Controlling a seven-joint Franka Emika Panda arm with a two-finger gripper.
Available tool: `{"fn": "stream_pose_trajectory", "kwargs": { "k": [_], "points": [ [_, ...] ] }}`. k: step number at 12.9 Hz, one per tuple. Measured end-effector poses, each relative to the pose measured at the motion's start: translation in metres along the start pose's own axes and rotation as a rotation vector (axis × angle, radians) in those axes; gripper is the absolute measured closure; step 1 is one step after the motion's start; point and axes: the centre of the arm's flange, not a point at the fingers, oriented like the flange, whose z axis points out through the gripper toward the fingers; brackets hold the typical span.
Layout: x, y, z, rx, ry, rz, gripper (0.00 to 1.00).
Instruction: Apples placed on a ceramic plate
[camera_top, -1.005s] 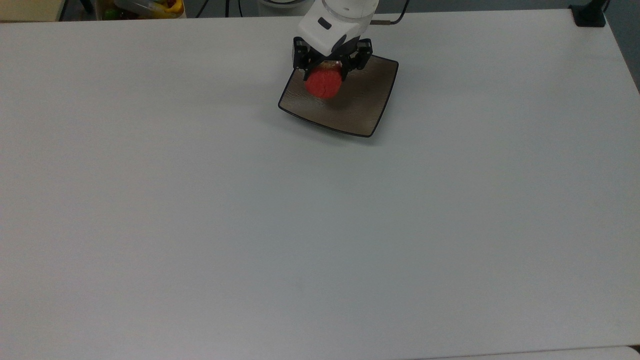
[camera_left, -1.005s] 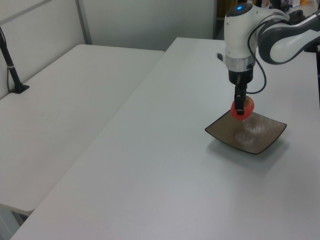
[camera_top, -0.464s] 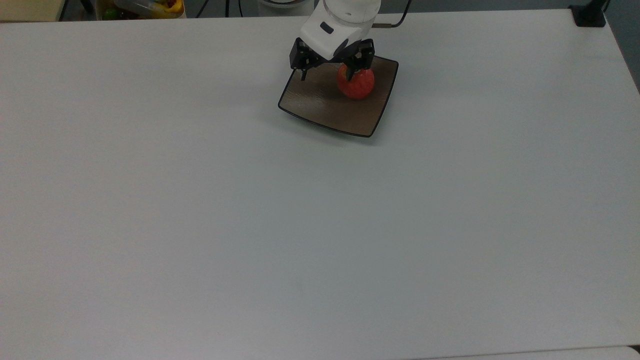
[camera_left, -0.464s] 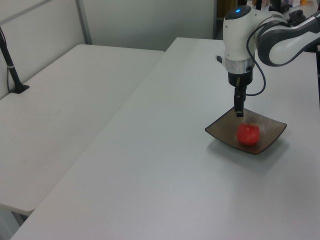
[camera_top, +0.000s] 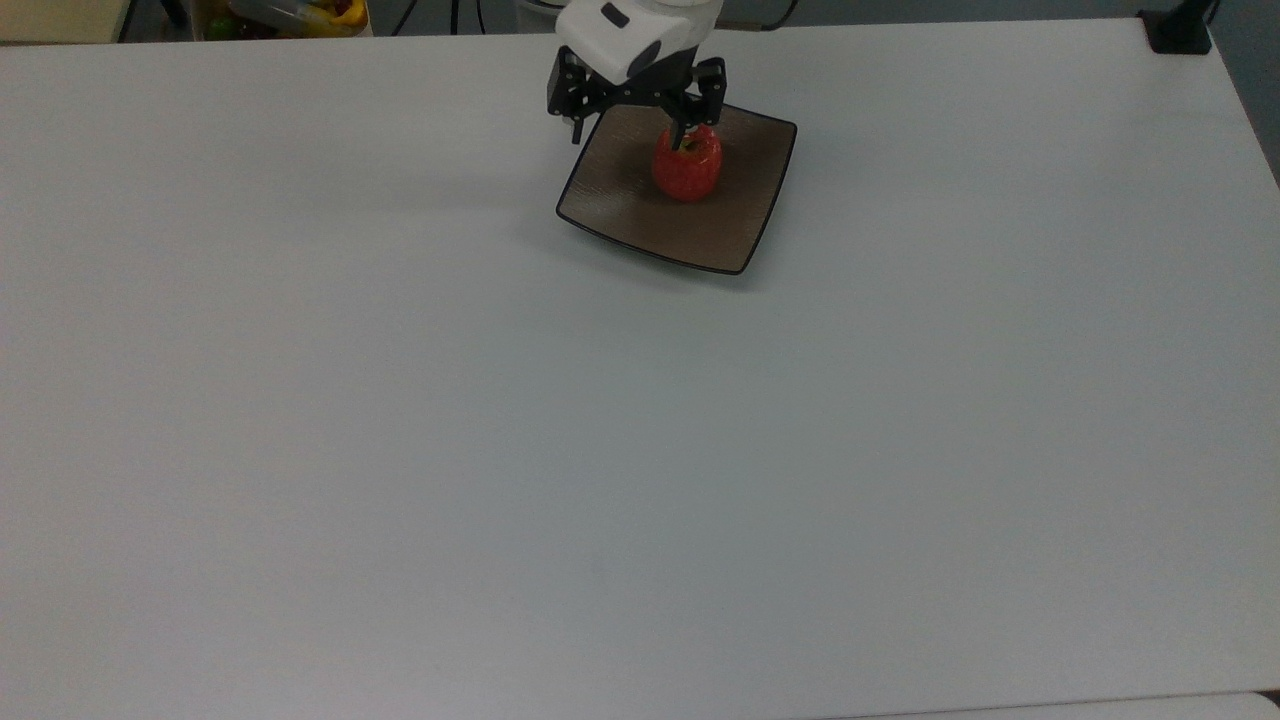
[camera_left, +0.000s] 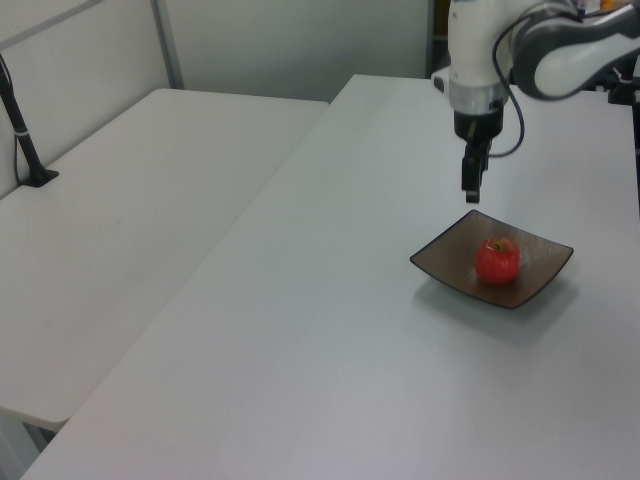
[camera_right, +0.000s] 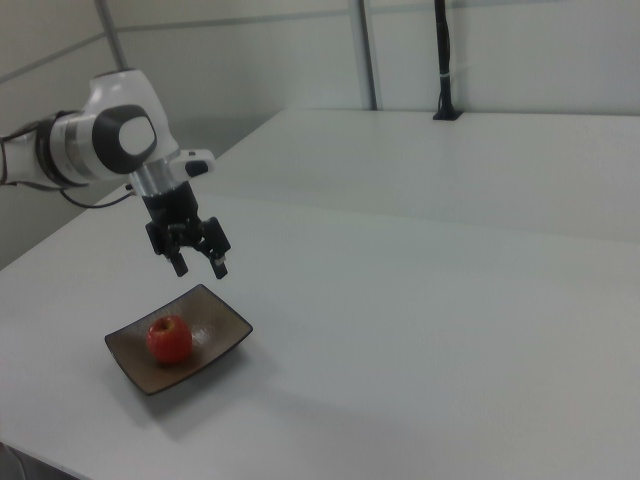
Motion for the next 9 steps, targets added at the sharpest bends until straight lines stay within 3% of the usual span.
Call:
{"fn": "stream_pose_trajectory", "kwargs": {
  "k": [3, 4, 6, 9],
  "points": [
    [0.000, 0.040, -0.047, -0.002, 0.035, 0.075, 0.00],
    [0.001, 0.056, -0.056, 0.016, 0.051, 0.111, 0.00],
    [0.006, 0.097, -0.071, 0.115, 0.072, 0.181, 0.00],
    [0.007, 0.120, -0.074, 0.144, 0.082, 0.157, 0.00]
  ]
}}
